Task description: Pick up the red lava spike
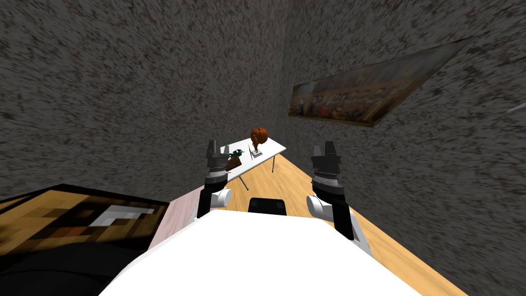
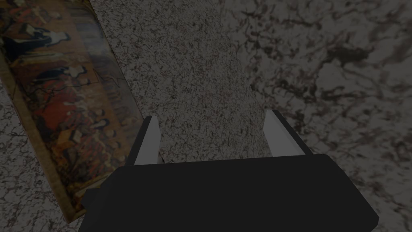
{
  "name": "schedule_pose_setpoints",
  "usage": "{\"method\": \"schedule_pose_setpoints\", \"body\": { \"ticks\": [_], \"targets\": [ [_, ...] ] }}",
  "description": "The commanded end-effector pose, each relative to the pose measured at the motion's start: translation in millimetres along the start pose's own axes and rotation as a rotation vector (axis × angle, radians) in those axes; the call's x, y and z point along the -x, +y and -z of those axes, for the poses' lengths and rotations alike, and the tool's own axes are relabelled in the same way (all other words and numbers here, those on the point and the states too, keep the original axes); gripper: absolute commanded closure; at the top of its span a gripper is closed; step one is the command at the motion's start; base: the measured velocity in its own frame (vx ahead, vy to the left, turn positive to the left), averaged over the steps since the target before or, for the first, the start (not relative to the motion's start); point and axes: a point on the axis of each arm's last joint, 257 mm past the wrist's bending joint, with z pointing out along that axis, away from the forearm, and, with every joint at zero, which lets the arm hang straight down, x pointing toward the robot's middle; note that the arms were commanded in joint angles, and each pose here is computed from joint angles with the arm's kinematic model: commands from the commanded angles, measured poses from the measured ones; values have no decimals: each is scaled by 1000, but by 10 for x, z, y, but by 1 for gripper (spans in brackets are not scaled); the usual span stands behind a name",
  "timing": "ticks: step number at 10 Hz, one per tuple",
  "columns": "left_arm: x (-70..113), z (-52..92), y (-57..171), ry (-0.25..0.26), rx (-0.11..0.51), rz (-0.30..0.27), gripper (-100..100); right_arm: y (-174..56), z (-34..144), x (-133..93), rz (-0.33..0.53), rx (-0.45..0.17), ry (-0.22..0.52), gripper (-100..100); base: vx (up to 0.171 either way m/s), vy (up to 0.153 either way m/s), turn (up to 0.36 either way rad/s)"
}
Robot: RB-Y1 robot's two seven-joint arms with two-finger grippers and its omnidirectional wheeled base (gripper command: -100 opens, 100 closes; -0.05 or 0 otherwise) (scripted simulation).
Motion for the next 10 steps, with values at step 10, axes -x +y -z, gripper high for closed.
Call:
{"method": "schedule_pose_setpoints", "body": {
  "ticks": [10],
  "targets": [
    [-292,191,775,216,102,-290,-100,0,0,0,0,0,0,0,18,14,-66]
  ]
}}
